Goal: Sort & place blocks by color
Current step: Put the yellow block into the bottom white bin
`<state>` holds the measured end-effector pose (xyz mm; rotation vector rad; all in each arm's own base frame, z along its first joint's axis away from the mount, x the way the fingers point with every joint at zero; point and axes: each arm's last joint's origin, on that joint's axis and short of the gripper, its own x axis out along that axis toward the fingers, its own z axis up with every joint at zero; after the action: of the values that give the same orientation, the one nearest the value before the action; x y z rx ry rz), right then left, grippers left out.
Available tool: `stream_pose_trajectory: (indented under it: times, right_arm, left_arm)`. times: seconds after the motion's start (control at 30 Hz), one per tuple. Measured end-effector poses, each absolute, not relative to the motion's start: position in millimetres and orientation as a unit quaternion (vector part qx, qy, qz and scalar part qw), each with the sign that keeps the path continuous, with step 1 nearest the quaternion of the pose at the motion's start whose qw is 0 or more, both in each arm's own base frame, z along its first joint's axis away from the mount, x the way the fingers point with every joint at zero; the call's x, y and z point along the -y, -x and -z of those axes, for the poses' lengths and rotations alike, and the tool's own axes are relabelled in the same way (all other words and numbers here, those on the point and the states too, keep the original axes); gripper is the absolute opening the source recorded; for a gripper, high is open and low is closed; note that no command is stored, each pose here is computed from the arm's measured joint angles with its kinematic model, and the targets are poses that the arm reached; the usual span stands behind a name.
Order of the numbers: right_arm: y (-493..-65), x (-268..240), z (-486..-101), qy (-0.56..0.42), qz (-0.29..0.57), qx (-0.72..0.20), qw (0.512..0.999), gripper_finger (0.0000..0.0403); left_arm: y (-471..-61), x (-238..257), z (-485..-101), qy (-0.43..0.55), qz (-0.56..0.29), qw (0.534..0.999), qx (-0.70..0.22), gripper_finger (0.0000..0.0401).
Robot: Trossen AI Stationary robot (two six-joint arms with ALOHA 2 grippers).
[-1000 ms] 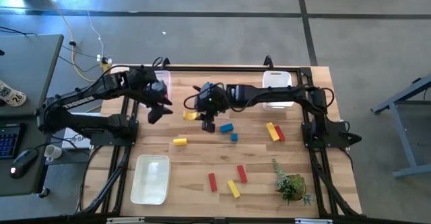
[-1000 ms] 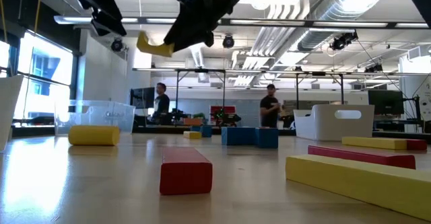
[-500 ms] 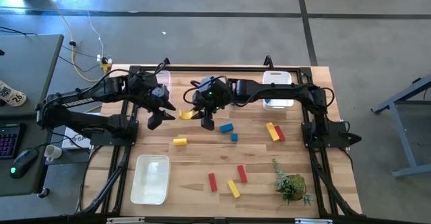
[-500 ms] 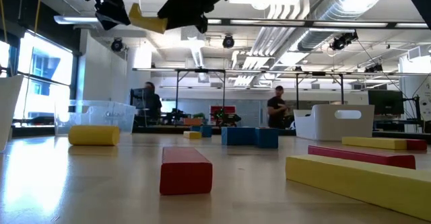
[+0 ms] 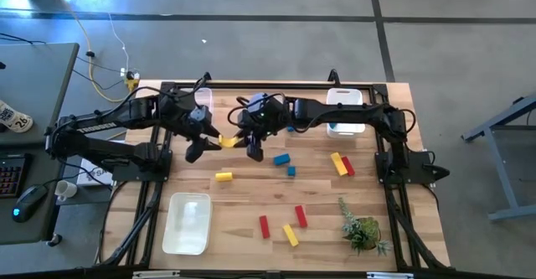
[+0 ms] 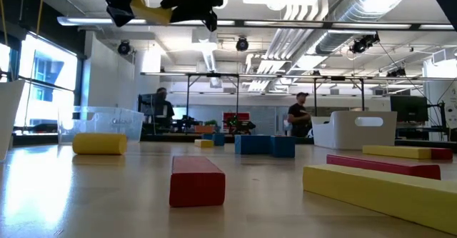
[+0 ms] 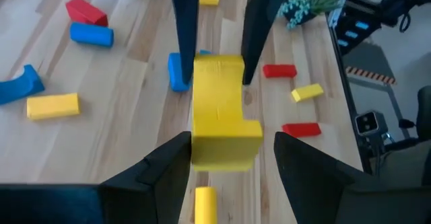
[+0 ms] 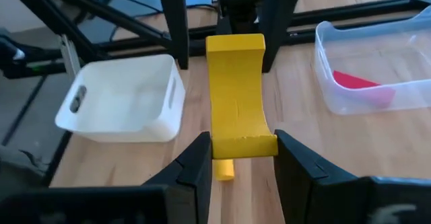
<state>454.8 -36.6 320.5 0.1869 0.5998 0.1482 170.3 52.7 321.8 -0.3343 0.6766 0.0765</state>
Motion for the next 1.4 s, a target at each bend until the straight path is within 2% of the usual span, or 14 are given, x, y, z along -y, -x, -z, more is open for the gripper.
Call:
stream_pose_trajectory:
  times: [0.5,0.8,1.07,1.4]
  right_arm:
    - [-457.1,36.7,-324.1,-0.108,-0.074,-0.275,0.952,0.0098]
    - [-457.0,36.4,-323.9,-0.108,-0.075,-0.276,0.952,0.0099]
    - [-457.2,36.1,-323.8,-0.096,-0.066,-0.275,0.954,0.0142]
    - [-456.9,28.3,-321.0,-0.06,-0.012,-0.289,0.955,0.0199]
  left_arm:
    - [-170.8,-55.3,-322.5,0.158,-0.077,0.929,-0.325,0.0194]
    - [-171.0,-54.5,-322.6,0.149,-0.059,0.932,-0.325,0.0105]
    - [-170.9,-54.4,-322.6,0.16,-0.063,0.93,-0.325,0.0104]
    - [-163.9,-46.2,-313.1,0.209,-0.069,0.896,-0.386,0.0106]
